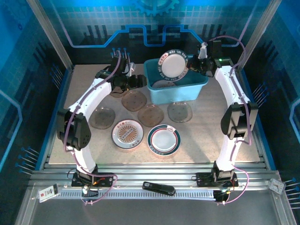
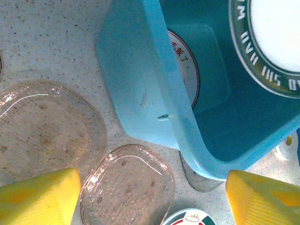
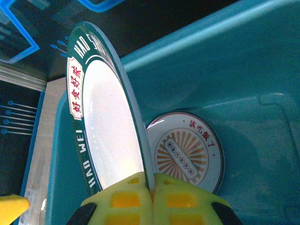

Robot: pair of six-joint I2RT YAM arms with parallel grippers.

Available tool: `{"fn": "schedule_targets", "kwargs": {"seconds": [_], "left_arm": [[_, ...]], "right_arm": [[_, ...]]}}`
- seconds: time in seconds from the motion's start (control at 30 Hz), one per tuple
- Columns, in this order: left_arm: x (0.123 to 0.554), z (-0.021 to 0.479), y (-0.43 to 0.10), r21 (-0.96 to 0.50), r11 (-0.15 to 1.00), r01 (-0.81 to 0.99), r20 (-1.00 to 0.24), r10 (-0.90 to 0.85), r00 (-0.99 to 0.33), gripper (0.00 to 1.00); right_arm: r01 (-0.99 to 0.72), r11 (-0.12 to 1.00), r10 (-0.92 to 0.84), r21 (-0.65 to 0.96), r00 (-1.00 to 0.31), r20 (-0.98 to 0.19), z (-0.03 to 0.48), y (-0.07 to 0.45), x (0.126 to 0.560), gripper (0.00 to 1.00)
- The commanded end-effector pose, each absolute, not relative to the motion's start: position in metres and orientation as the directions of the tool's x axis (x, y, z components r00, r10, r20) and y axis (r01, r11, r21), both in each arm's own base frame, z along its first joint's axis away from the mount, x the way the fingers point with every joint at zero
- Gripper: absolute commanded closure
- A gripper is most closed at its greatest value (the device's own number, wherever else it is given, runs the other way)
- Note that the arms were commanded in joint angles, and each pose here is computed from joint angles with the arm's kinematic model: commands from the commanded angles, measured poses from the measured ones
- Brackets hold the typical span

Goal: Place the plates into the plastic bin on the countertop

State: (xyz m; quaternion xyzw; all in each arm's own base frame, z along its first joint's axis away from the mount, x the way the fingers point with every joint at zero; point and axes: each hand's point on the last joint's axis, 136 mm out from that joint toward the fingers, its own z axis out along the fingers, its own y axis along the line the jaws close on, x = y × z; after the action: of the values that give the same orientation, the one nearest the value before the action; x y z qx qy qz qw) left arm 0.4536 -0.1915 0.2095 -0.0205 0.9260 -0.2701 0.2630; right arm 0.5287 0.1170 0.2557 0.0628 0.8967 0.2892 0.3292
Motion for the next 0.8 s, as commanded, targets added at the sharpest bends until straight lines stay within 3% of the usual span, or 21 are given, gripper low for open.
{"fn": "schedule_targets", "kwargs": {"seconds": [0.0, 0.77], "left_arm": [[0.467, 0.220, -0.188, -0.497, 0.861, 0.110, -0.516, -0.192, -0.835, 0.18], [0.490, 0.197, -0.207, -0.533, 0.843, 0.072, -0.446, -0.208, -0.870, 0.18]], "right_arm": [[-0.172, 0.804, 0.257, 0.569, -0.762, -0.594, 0.269, 0.135, 0.533, 1.00], [-0.157, 0.801, 0.147, 0.577, -0.883, -0.445, 0.177, 0.173, 0.535, 1.00]]}}
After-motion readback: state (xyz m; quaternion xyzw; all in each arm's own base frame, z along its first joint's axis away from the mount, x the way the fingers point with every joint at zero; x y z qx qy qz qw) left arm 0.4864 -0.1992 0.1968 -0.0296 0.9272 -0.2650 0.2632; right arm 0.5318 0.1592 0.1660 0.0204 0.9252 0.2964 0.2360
